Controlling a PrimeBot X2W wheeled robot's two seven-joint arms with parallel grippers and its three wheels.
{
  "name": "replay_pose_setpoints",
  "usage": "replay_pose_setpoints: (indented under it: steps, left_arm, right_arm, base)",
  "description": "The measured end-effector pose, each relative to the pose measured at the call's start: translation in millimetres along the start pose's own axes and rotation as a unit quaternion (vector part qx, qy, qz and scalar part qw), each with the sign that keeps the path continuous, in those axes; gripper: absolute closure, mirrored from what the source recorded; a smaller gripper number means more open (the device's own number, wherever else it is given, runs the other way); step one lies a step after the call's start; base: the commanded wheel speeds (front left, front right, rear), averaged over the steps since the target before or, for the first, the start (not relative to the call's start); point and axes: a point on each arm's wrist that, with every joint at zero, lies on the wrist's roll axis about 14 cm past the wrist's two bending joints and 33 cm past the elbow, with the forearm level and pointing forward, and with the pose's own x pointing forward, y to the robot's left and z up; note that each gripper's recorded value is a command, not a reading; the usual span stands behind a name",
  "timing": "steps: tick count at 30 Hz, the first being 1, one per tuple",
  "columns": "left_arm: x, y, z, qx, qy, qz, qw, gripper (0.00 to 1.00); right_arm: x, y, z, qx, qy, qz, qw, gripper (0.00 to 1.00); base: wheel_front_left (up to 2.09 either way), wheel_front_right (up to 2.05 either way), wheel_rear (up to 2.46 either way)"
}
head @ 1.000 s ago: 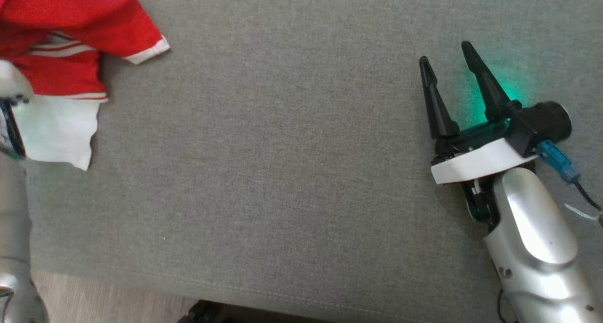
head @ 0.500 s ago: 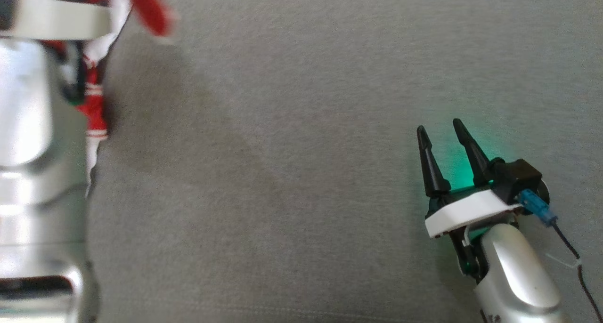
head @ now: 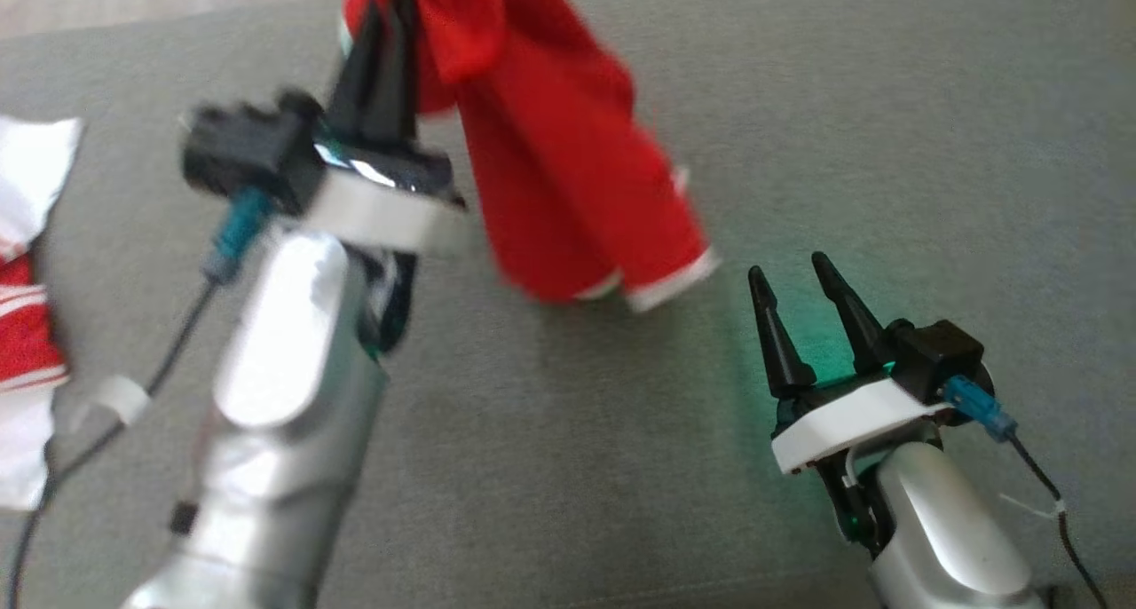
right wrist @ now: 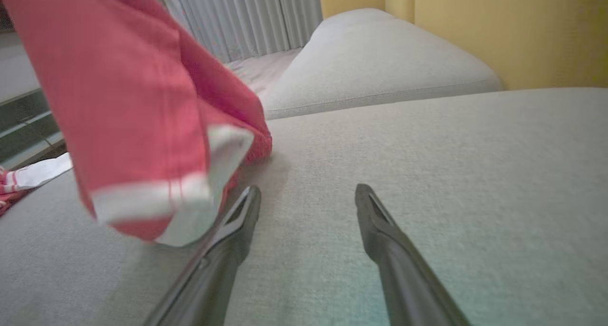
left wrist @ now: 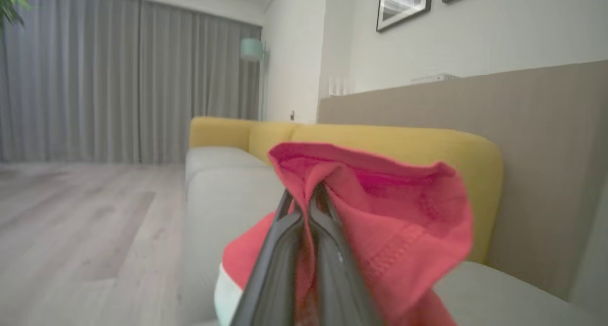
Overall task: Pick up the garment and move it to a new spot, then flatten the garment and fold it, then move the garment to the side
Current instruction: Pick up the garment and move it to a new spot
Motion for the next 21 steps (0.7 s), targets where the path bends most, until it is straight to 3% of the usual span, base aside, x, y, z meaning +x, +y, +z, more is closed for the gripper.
replay_pose_setpoints:
  steps: [3, 4, 5, 6, 10, 17, 21]
  left_arm:
    - [-15, -21, -43, -0.034, 0.055, -0.009, 0.998, 1.00]
    - [-22, -25, -57, -0.042, 0.076, -0.005, 0.996, 0.67]
    - [-30, -26, -72, -0.049, 0.096, 0.004, 0.994, 0.67]
    - [-40, -24, -86, -0.053, 0.118, 0.014, 0.991, 0.00]
    - [-71, -11, -116, -0.056, 0.167, 0.057, 0.983, 0.00]
    - [-120, 36, -118, -0.024, 0.184, 0.137, 0.973, 0.00]
    - [-181, 68, -117, -0.024, 0.205, 0.214, 0.955, 0.00]
  right_arm:
    - [-8, -9, 0, 0.004, 0.000, -0.015, 1.000, 0.00]
    - [-10, -10, 0, 0.004, 0.001, -0.018, 1.000, 0.00]
    - [-12, -11, -1, 0.004, 0.002, -0.020, 1.000, 0.00]
    - [-14, -13, -1, 0.004, 0.002, -0.022, 1.000, 0.00]
    - [-17, -17, 2, 0.005, -0.002, -0.030, 1.000, 0.00]
    - [-9, -11, 8, 0.006, -0.012, -0.020, 1.000, 0.00]
    - [-10, -2, 10, 0.008, -0.016, -0.010, 1.000, 0.00]
  base:
    - [0.00, 0.00, 0.00]
    - [0.00, 0.00, 0.00]
    - [0.00, 0.00, 0.00]
    - [0.00, 0.00, 0.00]
    - [0.00, 0.00, 0.00]
    - [0.00, 0.00, 0.00]
    - [0.00, 0.00, 0.00]
